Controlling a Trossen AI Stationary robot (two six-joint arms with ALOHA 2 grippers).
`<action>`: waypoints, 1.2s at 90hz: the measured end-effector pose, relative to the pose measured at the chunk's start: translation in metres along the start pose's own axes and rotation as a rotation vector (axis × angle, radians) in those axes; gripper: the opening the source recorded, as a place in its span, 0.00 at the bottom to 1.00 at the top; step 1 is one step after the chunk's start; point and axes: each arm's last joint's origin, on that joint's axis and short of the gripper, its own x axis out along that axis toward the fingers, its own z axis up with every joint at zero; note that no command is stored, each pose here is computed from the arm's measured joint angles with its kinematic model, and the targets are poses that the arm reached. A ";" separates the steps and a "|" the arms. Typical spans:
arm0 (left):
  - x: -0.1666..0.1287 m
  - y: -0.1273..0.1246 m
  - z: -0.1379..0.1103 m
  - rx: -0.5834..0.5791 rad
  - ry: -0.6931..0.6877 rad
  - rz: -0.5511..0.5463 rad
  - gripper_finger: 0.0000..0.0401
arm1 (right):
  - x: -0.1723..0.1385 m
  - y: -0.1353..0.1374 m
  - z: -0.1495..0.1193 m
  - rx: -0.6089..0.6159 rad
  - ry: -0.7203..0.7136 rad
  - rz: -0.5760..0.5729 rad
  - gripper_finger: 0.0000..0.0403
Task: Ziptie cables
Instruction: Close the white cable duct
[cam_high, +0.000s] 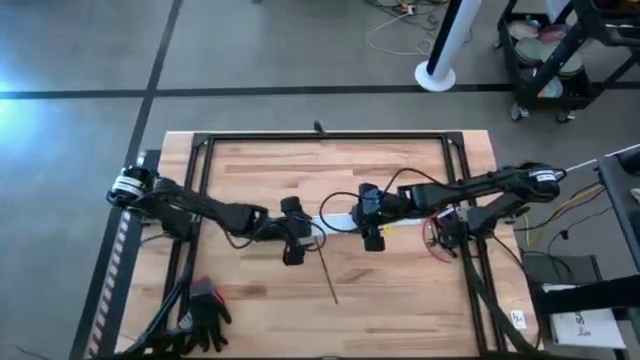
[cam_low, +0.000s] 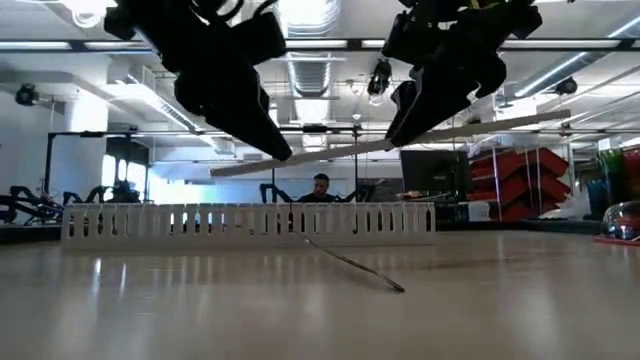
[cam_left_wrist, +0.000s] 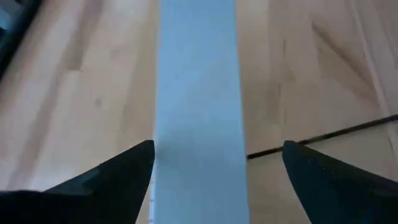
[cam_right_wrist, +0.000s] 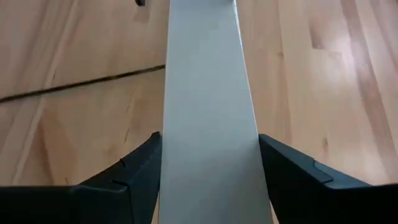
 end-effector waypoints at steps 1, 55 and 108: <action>0.000 0.000 0.000 0.000 0.003 0.001 0.82 | 0.000 0.000 0.000 -0.002 0.000 0.000 0.54; 0.008 0.008 -0.005 -0.006 0.027 0.065 0.76 | -0.013 0.000 0.004 0.012 -0.047 0.044 0.55; 0.009 0.010 -0.007 -0.006 0.056 0.007 0.49 | 0.003 0.003 0.008 -0.011 -0.082 0.046 0.70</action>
